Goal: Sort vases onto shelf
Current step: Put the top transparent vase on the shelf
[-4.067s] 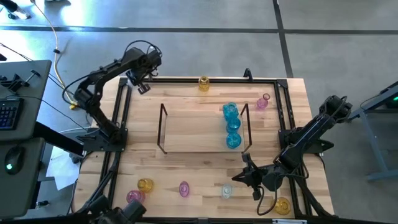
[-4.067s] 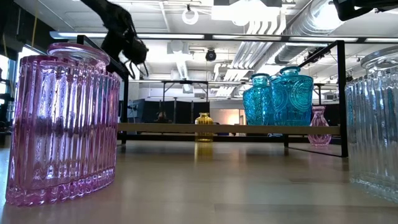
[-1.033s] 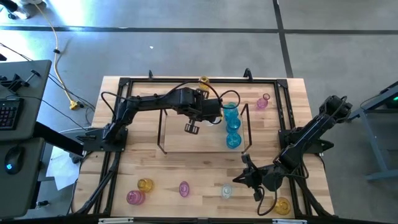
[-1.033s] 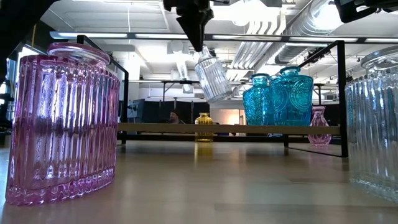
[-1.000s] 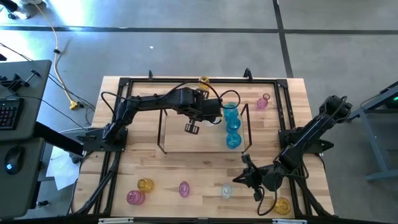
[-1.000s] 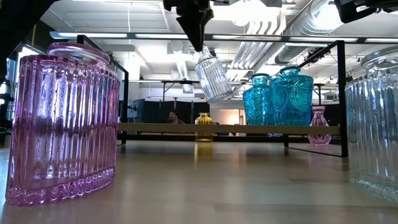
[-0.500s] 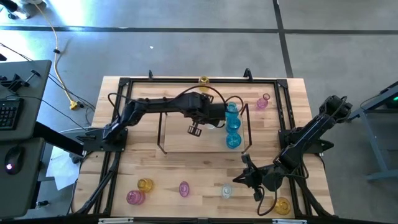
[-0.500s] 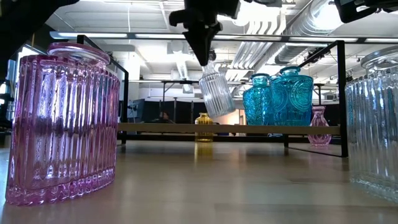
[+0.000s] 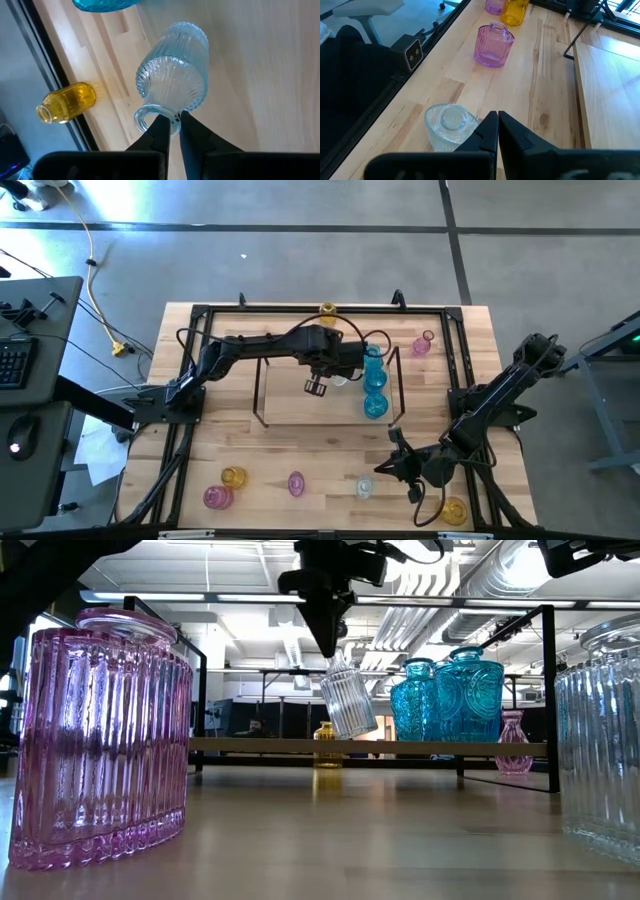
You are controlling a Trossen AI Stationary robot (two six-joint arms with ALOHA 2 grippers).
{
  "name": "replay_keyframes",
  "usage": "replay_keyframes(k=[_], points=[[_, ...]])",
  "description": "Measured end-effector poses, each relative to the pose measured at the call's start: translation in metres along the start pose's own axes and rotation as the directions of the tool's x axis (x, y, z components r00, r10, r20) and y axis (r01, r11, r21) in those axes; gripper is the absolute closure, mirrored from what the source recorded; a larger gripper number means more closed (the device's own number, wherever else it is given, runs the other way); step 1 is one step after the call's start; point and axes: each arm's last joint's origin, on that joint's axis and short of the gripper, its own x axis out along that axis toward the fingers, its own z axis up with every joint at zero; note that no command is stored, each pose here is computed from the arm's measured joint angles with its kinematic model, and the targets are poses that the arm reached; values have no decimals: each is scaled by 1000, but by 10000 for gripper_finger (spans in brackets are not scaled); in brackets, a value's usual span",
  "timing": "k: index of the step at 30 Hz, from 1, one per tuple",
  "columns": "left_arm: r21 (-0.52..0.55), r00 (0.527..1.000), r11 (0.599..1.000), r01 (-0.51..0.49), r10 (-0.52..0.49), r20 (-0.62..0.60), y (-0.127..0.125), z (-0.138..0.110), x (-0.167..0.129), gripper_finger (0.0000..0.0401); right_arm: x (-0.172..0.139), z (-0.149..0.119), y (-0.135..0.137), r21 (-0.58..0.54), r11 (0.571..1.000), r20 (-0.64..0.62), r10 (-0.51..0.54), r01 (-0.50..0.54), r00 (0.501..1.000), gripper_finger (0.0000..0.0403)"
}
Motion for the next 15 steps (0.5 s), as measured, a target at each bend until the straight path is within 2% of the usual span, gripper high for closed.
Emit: replay_keyframes(k=[15], points=[[-14, 1000, 1000, 5, -5, 6, 0, 0, 0, 361, 0, 0, 0, 4, 1000, -1, 1, -1, 1000, 403]])
